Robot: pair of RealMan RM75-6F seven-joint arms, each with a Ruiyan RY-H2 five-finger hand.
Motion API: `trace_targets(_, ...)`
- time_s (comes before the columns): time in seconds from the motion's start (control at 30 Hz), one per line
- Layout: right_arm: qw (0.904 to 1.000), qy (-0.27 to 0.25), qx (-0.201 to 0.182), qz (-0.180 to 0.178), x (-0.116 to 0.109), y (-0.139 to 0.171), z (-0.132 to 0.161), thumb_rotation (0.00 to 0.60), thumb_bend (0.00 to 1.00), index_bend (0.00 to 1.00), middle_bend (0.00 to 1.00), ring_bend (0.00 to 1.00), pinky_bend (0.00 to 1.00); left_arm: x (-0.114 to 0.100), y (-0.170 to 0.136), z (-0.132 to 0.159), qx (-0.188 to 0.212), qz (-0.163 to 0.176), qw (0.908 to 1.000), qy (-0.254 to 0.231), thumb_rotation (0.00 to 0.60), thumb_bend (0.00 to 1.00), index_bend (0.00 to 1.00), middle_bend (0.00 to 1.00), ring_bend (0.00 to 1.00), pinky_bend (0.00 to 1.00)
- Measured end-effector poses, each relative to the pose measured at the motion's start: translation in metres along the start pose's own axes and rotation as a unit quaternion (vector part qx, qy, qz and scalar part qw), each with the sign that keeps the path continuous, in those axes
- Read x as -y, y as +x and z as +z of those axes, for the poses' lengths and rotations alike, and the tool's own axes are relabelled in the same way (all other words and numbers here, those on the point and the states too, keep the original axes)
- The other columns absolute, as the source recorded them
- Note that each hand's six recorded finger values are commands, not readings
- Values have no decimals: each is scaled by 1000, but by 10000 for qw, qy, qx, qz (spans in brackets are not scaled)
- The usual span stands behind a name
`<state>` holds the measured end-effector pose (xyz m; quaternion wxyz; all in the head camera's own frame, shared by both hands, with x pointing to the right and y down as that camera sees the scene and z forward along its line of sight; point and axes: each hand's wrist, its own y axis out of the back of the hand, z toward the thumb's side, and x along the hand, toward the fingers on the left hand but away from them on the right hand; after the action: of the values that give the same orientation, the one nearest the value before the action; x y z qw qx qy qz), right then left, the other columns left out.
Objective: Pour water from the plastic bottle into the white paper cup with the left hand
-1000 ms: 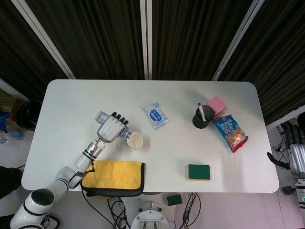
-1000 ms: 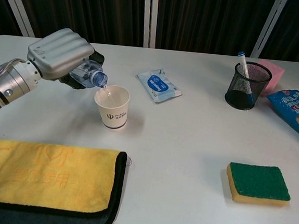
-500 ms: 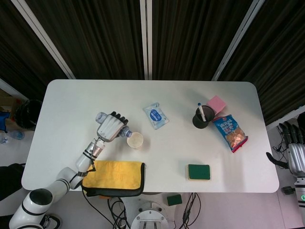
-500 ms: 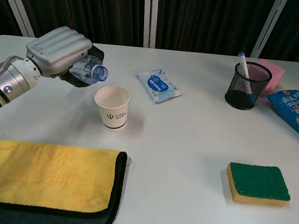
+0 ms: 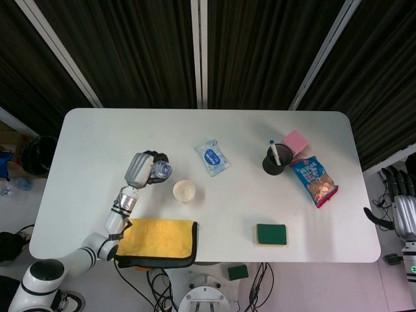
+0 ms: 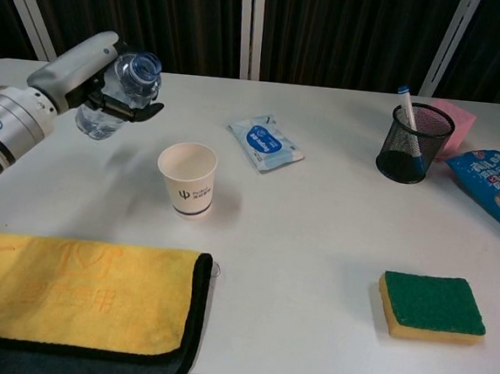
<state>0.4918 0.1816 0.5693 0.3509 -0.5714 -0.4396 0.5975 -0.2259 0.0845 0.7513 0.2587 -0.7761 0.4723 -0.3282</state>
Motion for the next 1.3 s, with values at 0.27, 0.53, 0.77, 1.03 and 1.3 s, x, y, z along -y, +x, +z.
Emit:
trace_targets(0.27,10000,18,-9,14,0,0,2,539,194,0,0,0,0,-18,2,-48,-1080,706,9633,-2353,600,312,725,699,650,563)
trace_targets(0.53,10000,46,-3,35,2,0,5,540,194,0,0,0,0,-19,-5,-81,-1545,1160,9318,-3074,600,308,715,683,636,564)
trace_targets(0.77,10000,70,2,21,0,0,7,541,195,0,0,0,0,-9,-11,-89,-1653,1106,9226,-3304,600,287,652,625,560,561)
trace_targets(1.03,10000,70,10,39,1,-1,7,540,200,0,0,0,0,-6,-15,-88,-1535,1034,9276,-3246,600,178,352,481,411,514)
trace_targets(1.3,10000,78,21,49,1,-1,8,539,203,0,0,0,0,-7,-18,-86,-1397,971,9351,-3110,600,131,209,386,332,465)
